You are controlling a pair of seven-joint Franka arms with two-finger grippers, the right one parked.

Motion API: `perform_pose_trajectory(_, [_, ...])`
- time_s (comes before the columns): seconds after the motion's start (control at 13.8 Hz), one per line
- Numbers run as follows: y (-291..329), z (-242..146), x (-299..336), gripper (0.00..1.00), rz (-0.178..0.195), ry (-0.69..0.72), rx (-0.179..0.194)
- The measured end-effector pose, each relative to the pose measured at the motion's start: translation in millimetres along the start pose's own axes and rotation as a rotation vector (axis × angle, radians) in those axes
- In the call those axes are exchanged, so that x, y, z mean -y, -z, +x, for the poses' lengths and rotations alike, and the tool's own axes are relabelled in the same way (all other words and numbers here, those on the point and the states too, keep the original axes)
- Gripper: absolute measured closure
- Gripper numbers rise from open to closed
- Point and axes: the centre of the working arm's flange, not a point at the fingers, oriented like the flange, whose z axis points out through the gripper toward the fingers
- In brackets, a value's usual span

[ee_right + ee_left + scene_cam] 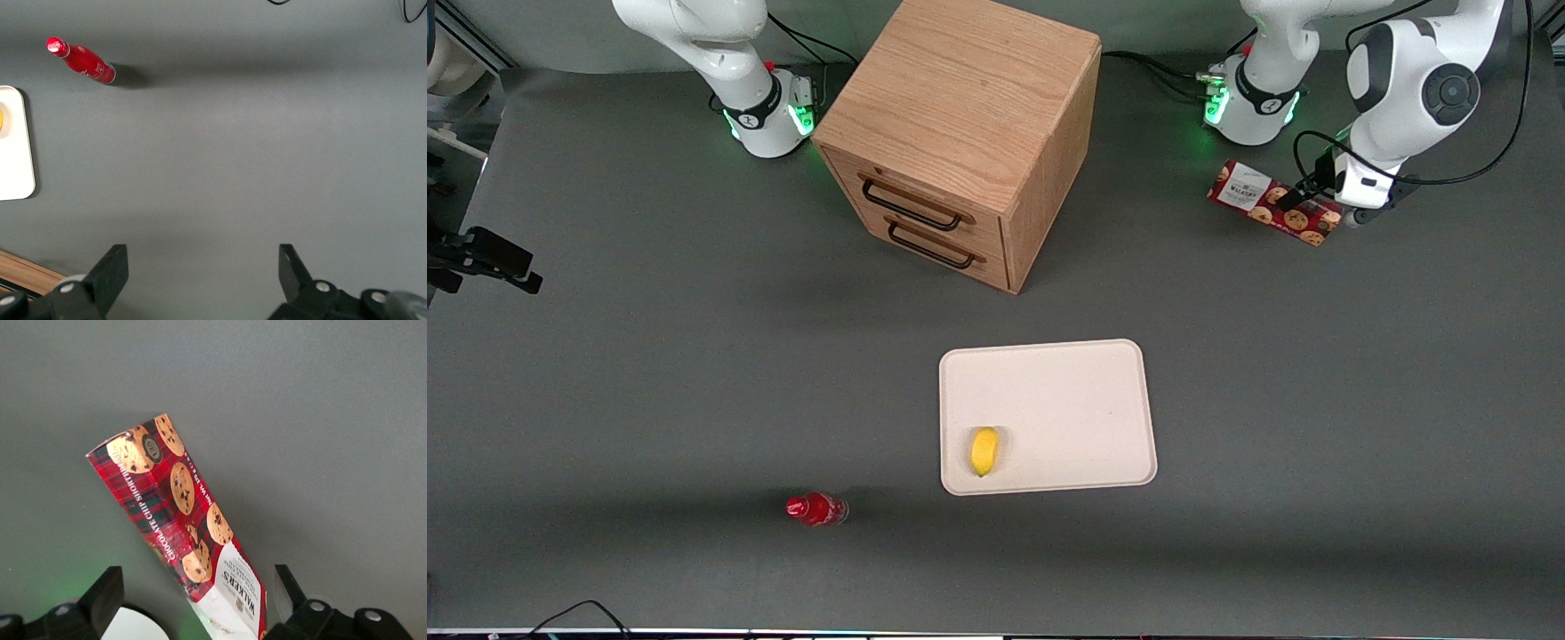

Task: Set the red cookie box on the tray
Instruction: 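Lower the left gripper and grasp the red cookie box by its end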

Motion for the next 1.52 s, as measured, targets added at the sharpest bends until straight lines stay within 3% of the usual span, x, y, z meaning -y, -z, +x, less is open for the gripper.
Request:
perform_pose_trajectory(0.22, [-14, 6, -5, 0.0, 0.001, -0.004, -0.005])
perform_pose_trajectory(0.44, [-26, 9, -6, 0.0, 0.011, 0.0, 0.014])
perform_pose_trajectory(1.09, [-45, 13, 8, 0.0, 0.005, 0.07, 0.106])
perform_pose_trajectory(1.52, [-68, 11, 11, 0.0, 0.04, 0.082, 0.172])
